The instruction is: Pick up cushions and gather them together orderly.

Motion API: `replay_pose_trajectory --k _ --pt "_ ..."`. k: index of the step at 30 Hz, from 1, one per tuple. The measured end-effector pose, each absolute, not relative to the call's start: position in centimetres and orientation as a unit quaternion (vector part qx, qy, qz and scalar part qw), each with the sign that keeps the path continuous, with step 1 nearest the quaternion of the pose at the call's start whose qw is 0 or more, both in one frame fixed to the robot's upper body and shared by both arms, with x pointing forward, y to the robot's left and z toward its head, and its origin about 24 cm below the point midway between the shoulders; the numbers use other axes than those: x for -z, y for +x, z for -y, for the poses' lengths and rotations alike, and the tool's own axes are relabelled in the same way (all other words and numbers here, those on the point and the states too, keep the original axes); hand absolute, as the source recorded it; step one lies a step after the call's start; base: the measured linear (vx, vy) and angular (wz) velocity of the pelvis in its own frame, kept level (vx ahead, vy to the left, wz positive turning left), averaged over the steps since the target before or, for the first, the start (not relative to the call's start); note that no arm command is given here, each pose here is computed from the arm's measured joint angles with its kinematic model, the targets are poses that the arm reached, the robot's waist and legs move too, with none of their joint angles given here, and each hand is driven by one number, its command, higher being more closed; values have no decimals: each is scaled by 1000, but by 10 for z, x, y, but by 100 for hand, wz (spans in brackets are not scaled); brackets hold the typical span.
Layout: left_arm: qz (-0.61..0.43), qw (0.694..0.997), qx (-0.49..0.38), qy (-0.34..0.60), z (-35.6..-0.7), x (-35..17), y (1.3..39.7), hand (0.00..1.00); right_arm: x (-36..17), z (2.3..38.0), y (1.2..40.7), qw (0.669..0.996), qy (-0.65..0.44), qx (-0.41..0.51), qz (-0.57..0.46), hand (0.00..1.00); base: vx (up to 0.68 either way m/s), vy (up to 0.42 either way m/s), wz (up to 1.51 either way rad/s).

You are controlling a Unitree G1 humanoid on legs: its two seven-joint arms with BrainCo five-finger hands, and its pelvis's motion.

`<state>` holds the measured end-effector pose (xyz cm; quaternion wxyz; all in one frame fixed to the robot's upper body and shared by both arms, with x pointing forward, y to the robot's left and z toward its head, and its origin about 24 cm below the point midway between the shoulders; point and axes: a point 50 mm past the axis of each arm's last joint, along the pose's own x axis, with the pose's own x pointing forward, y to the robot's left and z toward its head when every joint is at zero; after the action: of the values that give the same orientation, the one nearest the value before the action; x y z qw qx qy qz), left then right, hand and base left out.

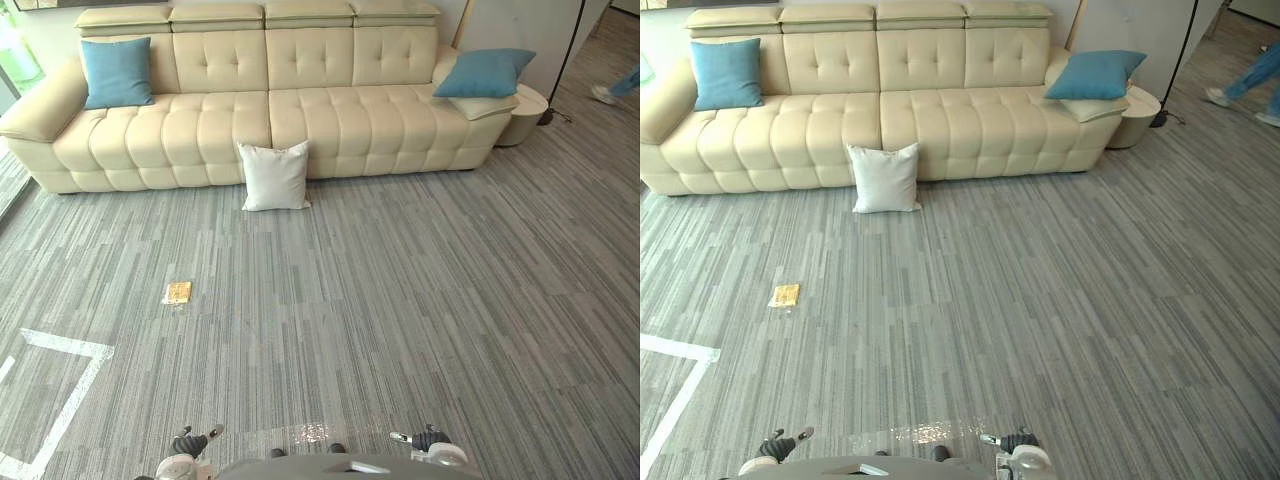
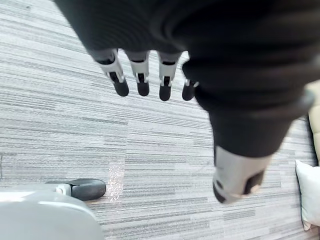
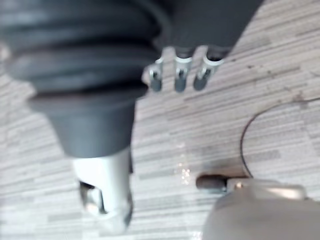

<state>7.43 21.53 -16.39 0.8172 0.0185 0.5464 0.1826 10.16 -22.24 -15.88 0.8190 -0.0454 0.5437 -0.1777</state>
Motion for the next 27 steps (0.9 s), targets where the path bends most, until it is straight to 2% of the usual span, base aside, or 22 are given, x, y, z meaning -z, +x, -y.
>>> replay_pose_trajectory --k 12,27 --pt "-563 805 -188 7 -213 167 64 0 162 223 87 806 -9 208 -554 0 0 0 0" --pt "-562 807 -180 8 -216 167 64 0 164 221 81 802 -6 208 -560 0 0 0 1"
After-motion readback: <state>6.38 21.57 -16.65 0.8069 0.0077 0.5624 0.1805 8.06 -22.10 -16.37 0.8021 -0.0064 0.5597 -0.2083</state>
